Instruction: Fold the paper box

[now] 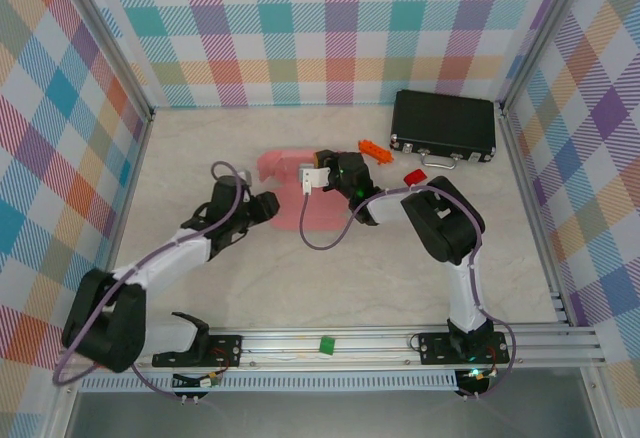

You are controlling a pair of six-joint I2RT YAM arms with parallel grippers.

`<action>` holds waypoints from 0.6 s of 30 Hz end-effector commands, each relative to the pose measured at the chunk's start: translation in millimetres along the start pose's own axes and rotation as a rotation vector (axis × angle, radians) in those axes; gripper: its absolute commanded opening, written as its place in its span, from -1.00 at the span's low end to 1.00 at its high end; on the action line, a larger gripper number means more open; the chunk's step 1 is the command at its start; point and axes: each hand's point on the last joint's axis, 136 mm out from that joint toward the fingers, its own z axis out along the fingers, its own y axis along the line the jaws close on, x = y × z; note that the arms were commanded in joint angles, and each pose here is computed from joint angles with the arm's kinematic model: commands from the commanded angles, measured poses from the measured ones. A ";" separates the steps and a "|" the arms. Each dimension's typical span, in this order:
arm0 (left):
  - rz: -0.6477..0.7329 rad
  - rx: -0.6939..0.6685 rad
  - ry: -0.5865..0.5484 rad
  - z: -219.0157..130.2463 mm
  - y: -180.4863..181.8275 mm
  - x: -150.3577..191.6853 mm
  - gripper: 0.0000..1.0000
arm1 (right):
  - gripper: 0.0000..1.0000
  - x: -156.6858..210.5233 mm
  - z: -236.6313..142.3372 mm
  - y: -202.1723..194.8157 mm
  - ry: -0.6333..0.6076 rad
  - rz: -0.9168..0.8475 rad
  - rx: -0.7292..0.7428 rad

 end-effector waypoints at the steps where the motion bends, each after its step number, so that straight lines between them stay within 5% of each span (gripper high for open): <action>1: -0.019 -0.167 -0.062 -18.4 43.3 -13.6 0.18 | -0.78 -3.3 0.4 2.6 -0.011 -0.004 0.018; 8: -0.135 -0.310 -0.135 -15.7 91.8 -69.0 0.21 | -0.78 -7.5 0.5 3.5 -0.018 -0.004 0.017; 18: -0.129 -0.256 0.042 69.6 100.5 -109.6 -0.10 | -0.77 -9.6 1.1 9.3 -0.018 -0.003 0.011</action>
